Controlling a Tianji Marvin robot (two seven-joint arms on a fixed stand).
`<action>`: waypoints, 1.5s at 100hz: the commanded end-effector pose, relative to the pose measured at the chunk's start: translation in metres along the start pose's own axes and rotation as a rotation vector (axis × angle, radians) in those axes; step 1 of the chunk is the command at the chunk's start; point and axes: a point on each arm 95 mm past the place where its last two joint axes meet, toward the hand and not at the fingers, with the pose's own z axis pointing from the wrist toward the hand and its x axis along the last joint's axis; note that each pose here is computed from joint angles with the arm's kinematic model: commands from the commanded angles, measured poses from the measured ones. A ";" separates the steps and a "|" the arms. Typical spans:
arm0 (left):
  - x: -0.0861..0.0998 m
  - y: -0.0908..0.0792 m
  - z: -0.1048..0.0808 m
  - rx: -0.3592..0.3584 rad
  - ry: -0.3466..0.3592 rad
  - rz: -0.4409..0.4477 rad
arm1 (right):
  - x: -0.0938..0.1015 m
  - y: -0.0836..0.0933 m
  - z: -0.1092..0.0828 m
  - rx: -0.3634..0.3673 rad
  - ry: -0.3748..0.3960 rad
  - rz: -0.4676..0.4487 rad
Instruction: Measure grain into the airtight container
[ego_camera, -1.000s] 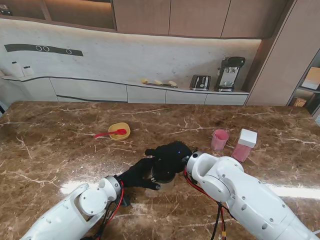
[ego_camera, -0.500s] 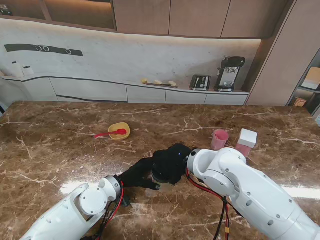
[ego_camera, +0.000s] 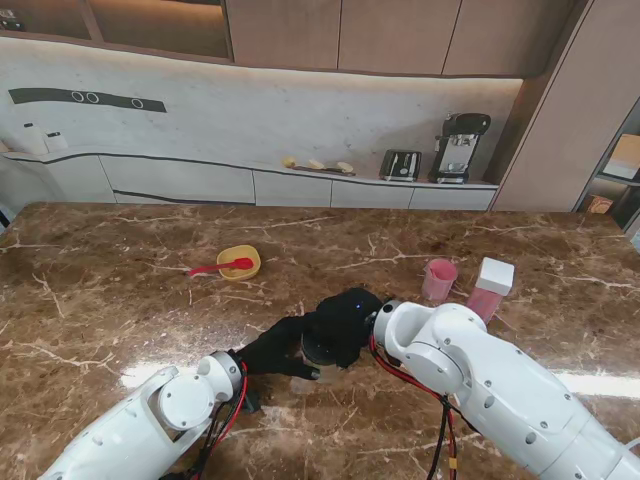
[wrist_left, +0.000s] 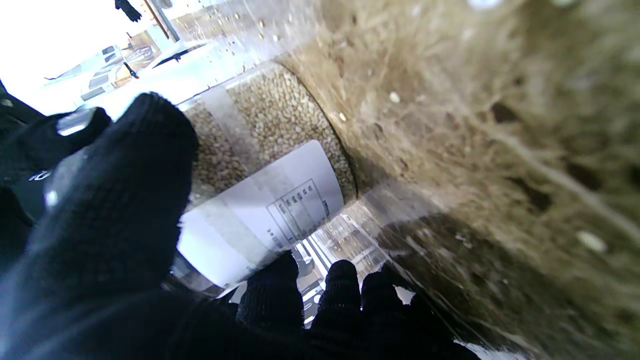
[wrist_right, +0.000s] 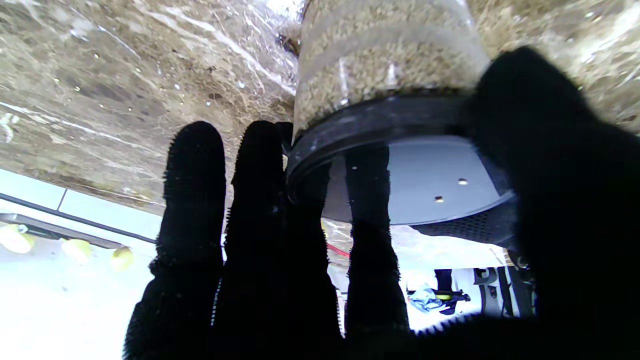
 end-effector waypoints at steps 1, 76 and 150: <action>-0.020 0.024 -0.008 -0.068 -0.065 -0.011 | 0.009 -0.013 0.004 0.028 0.005 0.034; -0.022 0.023 -0.007 -0.069 -0.065 -0.007 | 0.011 0.001 -0.009 -0.080 -0.031 0.009; -0.023 0.021 -0.006 -0.064 -0.065 -0.004 | 0.004 0.016 -0.012 0.127 0.064 -0.166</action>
